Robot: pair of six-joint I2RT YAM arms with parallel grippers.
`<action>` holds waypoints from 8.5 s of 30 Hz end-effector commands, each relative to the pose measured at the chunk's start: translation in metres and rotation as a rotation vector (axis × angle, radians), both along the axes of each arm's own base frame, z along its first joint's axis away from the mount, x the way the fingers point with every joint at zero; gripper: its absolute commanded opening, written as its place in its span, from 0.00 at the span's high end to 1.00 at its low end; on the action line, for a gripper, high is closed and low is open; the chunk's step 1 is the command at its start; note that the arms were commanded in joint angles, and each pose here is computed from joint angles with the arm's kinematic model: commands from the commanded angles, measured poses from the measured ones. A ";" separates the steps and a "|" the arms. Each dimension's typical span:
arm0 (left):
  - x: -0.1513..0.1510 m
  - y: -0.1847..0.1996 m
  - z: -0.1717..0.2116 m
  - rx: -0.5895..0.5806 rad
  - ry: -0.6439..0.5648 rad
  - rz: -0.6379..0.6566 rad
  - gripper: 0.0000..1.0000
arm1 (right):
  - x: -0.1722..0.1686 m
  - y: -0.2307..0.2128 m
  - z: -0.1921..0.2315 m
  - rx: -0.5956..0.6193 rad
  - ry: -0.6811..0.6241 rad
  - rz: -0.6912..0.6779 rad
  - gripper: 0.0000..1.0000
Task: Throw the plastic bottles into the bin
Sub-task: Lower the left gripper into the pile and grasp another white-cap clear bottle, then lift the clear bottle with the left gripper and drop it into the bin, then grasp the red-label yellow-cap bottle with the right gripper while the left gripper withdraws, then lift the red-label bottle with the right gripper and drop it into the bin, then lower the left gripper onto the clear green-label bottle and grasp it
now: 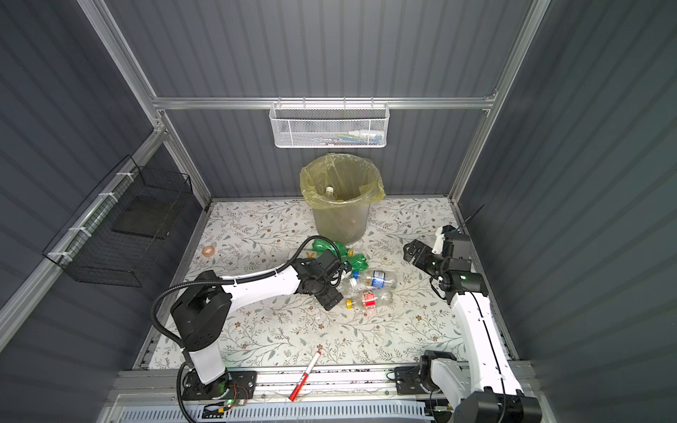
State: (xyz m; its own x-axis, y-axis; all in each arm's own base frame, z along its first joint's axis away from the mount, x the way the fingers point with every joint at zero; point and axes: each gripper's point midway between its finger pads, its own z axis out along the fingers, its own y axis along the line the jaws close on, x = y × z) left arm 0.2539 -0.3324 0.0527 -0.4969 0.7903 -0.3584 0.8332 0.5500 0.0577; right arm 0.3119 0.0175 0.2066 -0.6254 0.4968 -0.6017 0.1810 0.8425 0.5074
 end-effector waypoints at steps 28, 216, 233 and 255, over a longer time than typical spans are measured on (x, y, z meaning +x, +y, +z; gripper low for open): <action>0.018 0.111 0.129 -0.610 -0.044 0.667 0.39 | -0.008 0.003 -0.032 0.026 0.084 0.024 0.01; 0.037 0.128 0.067 -0.890 0.374 1.469 0.00 | 0.009 0.023 -0.039 -0.038 0.133 0.141 0.01; 0.061 0.109 0.015 -0.677 0.476 1.651 0.00 | 0.018 0.044 -0.035 0.115 0.073 0.176 0.01; 0.085 0.121 -0.032 -0.467 0.457 1.690 0.02 | 0.025 0.054 -0.045 0.201 0.062 0.197 0.02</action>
